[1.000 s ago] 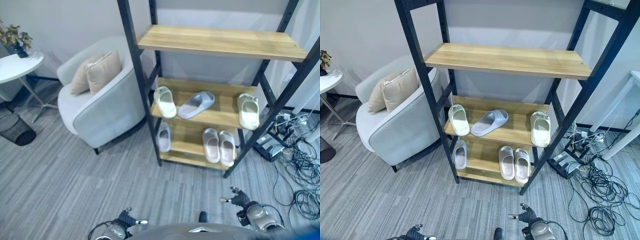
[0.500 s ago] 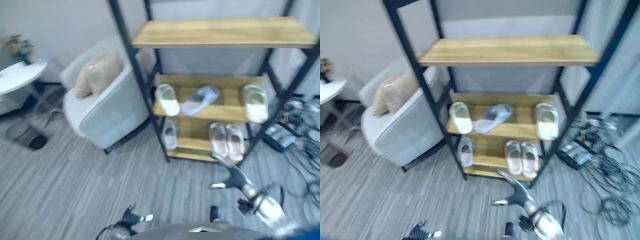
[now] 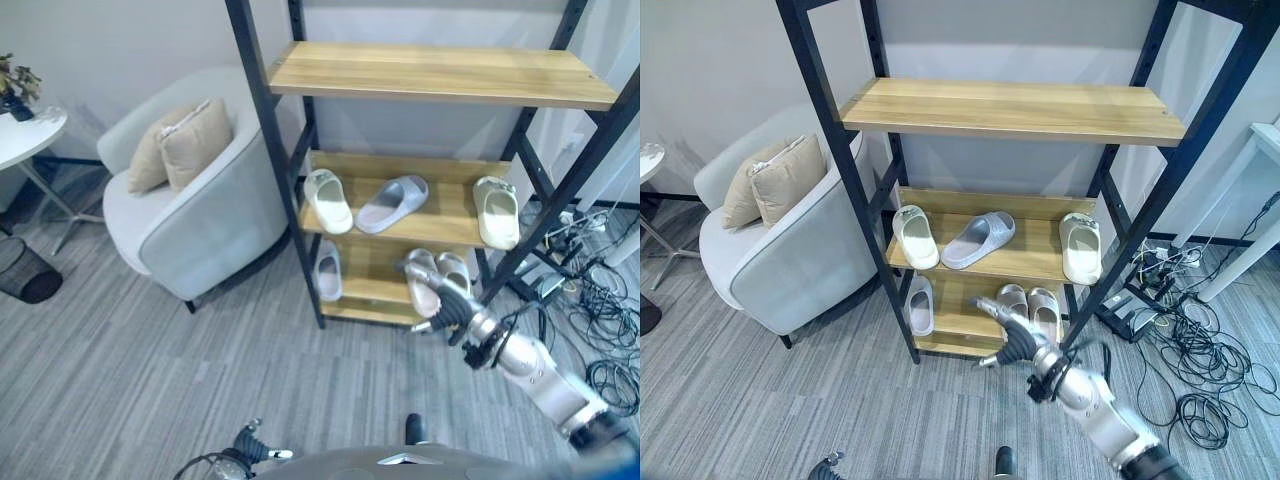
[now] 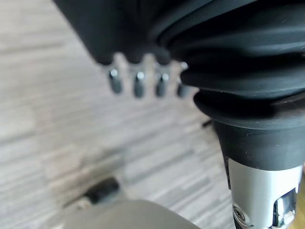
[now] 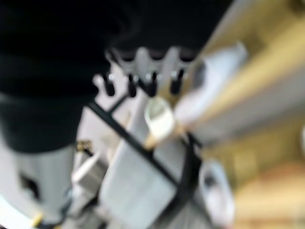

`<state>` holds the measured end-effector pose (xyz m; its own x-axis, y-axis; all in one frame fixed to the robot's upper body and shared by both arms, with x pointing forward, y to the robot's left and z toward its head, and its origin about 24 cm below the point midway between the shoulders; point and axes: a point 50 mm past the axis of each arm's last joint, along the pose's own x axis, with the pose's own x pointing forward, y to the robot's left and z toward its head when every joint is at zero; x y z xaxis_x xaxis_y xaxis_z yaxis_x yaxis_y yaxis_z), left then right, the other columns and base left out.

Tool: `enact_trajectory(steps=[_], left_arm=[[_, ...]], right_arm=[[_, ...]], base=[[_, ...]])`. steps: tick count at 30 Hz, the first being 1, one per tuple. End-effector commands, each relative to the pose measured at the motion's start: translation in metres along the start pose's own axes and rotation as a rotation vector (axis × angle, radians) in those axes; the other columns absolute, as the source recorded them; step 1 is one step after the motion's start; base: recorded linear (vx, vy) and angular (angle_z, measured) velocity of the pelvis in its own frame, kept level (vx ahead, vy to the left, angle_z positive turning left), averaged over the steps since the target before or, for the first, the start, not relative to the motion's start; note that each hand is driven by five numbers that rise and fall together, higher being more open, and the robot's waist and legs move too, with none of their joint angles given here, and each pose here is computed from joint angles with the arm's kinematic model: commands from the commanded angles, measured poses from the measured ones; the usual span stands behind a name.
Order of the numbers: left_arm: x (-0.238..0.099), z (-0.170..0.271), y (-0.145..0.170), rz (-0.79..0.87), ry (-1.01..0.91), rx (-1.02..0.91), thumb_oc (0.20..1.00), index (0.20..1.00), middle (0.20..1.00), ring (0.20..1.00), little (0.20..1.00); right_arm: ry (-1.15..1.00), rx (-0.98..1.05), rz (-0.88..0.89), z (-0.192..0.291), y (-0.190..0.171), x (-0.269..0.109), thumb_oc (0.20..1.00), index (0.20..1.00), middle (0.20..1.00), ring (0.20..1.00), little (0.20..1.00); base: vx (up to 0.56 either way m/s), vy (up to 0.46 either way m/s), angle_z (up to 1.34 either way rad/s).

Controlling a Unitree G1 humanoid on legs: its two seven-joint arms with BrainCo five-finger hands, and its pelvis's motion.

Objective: Arrange the slippers neatly on the shoe rack.

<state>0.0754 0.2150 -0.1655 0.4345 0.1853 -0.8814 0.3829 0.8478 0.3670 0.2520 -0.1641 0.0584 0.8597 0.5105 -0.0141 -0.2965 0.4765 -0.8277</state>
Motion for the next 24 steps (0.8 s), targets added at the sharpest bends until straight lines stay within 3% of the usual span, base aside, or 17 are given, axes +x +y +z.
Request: enact_trajectory(steps=[1,5,11,14,16,17,24], left_arm=[[0.004,0.014,0.003,-0.001,-0.045,0.1,1.0,1.0,1.0,1.0,1.0],[0.005,0.024,0.005,-0.002,-0.101,0.18,1.0,1.0,1.0,1.0,1.0],[0.009,0.044,0.011,0.026,-0.156,0.219,1.0,1.0,1.0,1.0,1.0],[0.011,0.058,0.021,0.064,-0.2,0.237,1.0,1.0,1.0,1.0,1.0],[0.011,0.058,0.021,0.064,-0.201,0.236,1.0,1.0,1.0,1.0,1.0],[0.013,0.066,0.028,0.092,-0.216,0.242,1.0,1.0,1.0,1.0,1.0],[0.013,0.076,0.03,0.134,-0.249,0.227,1.0,1.0,1.0,1.0,1.0]], right_arm=[[-0.037,-0.127,-0.23,0.004,-0.04,0.022,1.0,1.0,1.0,1.0,1.0],[0.046,-0.244,-0.352,-0.011,-0.077,0.05,1.0,1.0,1.0,1.0,1.0],[0.16,-0.175,-0.478,-0.021,-0.111,0.087,1.0,1.0,1.0,1.0,1.0],[0.224,-0.206,-0.574,-0.025,-0.154,0.091,1.0,1.0,1.0,1.0,1.0],[0.223,-0.206,-0.575,-0.025,-0.154,0.092,1.0,1.0,1.0,1.0,1.0],[0.267,-0.227,-0.655,-0.024,-0.186,0.091,1.0,1.0,1.0,1.0,1.0],[0.302,-0.259,-0.828,-0.019,-0.231,0.082,1.0,1.0,1.0,1.0,1.0]], base=[[0.0,0.0,0.0],[-0.04,0.006,0.08],[-0.1,0.011,0.19],[-0.1,0.016,0.22],[-0.05,0.023,0.17],[-0.05,0.031,0.06],[0.0,0.031,0.03]])
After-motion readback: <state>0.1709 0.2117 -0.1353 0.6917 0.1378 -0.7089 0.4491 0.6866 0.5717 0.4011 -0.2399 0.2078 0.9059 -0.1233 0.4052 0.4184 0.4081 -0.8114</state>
